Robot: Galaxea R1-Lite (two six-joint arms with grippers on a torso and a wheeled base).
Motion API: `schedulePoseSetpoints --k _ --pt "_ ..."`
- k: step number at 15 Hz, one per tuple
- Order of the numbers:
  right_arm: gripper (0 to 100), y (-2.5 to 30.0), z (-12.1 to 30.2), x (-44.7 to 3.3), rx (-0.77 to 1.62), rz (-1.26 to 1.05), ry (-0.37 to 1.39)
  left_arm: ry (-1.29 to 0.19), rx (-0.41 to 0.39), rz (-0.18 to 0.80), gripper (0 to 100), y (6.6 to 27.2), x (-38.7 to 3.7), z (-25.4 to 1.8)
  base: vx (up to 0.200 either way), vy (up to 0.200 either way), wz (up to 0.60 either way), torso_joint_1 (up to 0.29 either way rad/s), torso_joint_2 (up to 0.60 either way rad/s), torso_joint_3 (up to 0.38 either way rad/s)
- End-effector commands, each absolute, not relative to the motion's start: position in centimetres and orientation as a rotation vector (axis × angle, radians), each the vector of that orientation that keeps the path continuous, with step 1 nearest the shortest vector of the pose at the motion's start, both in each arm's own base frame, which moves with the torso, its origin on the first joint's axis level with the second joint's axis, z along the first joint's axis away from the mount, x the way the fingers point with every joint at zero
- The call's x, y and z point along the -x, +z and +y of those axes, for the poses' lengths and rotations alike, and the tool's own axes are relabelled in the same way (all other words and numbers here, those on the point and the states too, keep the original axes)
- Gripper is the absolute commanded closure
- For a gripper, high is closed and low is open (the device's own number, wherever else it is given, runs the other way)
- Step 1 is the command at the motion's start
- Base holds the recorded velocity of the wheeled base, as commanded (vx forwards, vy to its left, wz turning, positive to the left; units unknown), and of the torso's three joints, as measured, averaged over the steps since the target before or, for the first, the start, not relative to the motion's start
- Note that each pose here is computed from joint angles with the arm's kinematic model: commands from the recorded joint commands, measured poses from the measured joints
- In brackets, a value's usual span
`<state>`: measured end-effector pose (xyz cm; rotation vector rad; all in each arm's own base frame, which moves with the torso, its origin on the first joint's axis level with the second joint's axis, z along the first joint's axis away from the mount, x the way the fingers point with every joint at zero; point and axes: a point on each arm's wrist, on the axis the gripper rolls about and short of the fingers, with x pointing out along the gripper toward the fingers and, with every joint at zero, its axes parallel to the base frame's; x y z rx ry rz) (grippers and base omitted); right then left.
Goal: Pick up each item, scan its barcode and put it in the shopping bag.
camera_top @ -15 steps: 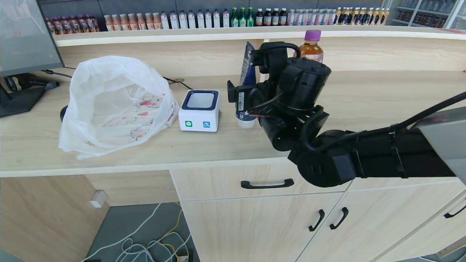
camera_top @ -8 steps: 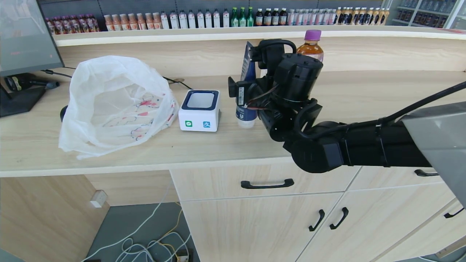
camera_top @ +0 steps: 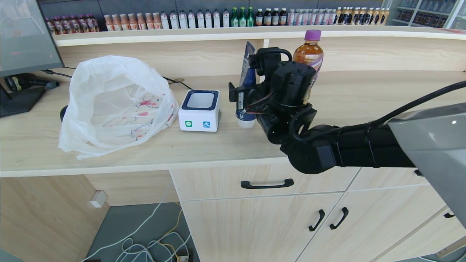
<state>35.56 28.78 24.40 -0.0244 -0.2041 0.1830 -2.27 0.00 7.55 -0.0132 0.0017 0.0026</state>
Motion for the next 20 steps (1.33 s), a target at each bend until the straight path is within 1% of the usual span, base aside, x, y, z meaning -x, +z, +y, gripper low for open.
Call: schedulePoseSetpoints --k 1,10,11,20 --pt "0 23.88 28.89 -35.8 0.025 -0.195 0.183 0.003 0.014 0.002 0 7.55 2.27 0.0 0.0 0.0 0.0 0.0 0.0 0.0" --pt "0 23.43 28.44 -36.48 0.027 -0.187 0.167 0.003 0.014 0.002 0 7.55 2.27 0.0 0.0 0.0 0.0 0.0 0.0 0.0" --pt "100 23.36 28.46 -36.51 0.028 -0.186 0.167 0.003 0.014 0.002 0 7.55 2.27 0.0 0.0 0.0 0.0 0.0 0.0 0.0" --pt "100 23.55 28.3 -36.53 0.009 -0.191 0.165 0.003 0.014 0.002 0 7.55 2.27 0.0 0.0 0.0 0.0 0.0 0.0 0.0"
